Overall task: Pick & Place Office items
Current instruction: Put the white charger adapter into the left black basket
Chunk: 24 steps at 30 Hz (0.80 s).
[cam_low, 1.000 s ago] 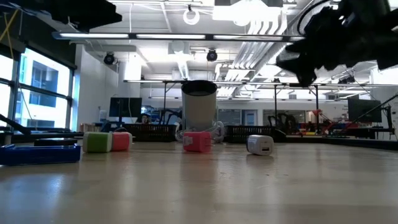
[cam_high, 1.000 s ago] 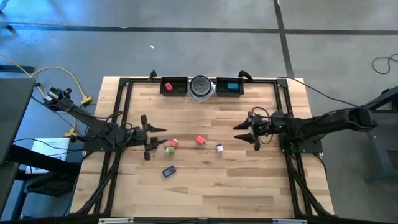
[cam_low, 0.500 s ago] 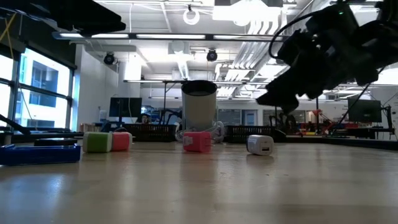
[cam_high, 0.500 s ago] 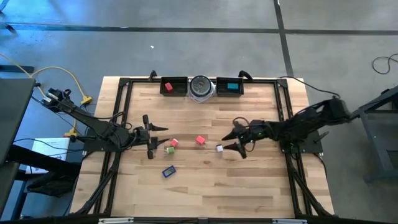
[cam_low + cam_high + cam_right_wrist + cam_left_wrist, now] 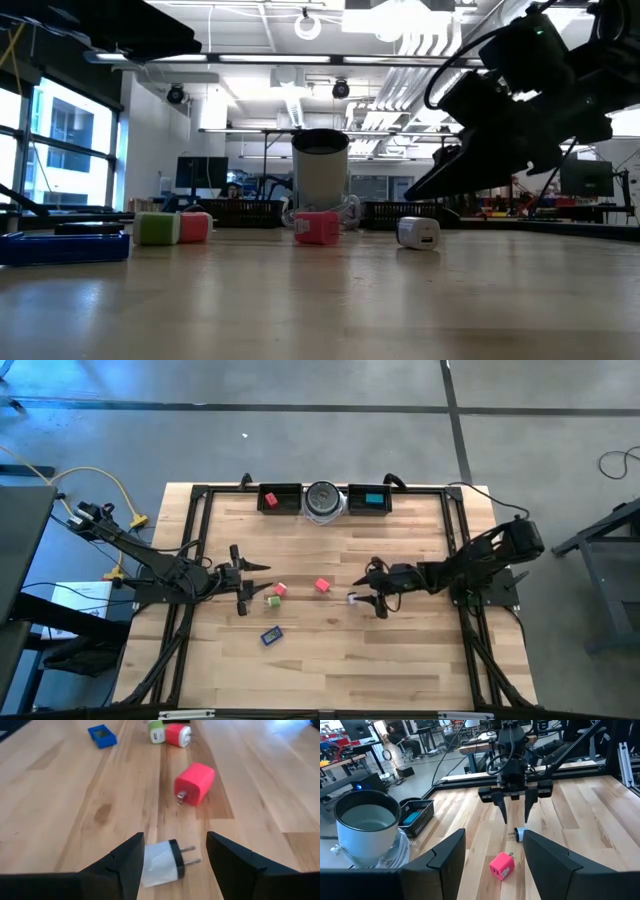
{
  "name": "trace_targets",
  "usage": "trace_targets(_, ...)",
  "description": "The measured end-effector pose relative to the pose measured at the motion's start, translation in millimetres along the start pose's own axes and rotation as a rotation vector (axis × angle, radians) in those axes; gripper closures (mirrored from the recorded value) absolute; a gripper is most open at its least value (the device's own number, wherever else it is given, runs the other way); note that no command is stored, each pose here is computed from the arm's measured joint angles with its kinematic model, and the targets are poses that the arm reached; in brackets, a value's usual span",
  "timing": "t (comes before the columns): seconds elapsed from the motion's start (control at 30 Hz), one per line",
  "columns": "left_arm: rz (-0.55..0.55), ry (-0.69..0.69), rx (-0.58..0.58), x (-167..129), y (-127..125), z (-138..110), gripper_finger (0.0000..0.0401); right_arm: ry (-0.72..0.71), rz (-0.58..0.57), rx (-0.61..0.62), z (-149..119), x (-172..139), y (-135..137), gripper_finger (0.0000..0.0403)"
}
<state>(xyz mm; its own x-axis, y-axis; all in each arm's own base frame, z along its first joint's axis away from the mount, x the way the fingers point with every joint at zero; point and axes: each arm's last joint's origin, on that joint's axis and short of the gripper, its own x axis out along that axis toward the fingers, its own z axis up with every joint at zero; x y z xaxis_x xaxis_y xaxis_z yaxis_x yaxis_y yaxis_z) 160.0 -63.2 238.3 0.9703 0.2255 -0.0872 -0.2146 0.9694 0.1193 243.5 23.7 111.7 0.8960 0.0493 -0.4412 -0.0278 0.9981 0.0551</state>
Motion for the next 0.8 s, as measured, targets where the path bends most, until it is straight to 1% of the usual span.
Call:
trace_targets(0.1,0.0,0.0,0.0,0,0,0,0.021,0.003,0.04,-0.009,0,0,5,0.0201)
trace_targets(0.27,0.0,0.0,0.0,0,0,0,0.021,0.004,0.059,-0.029,-1,-1,12,0.0201)
trace_targets(0.47,0.0,0.0,-0.009,0,0,0,0.021,0.001,0.038,-0.058,-1,-1,14,0.0201)
trace_targets(0.8,0.0,0.0,-0.026,0,0,0,0.021,0.018,0.032,-0.056,-3,-1,11,0.0201)
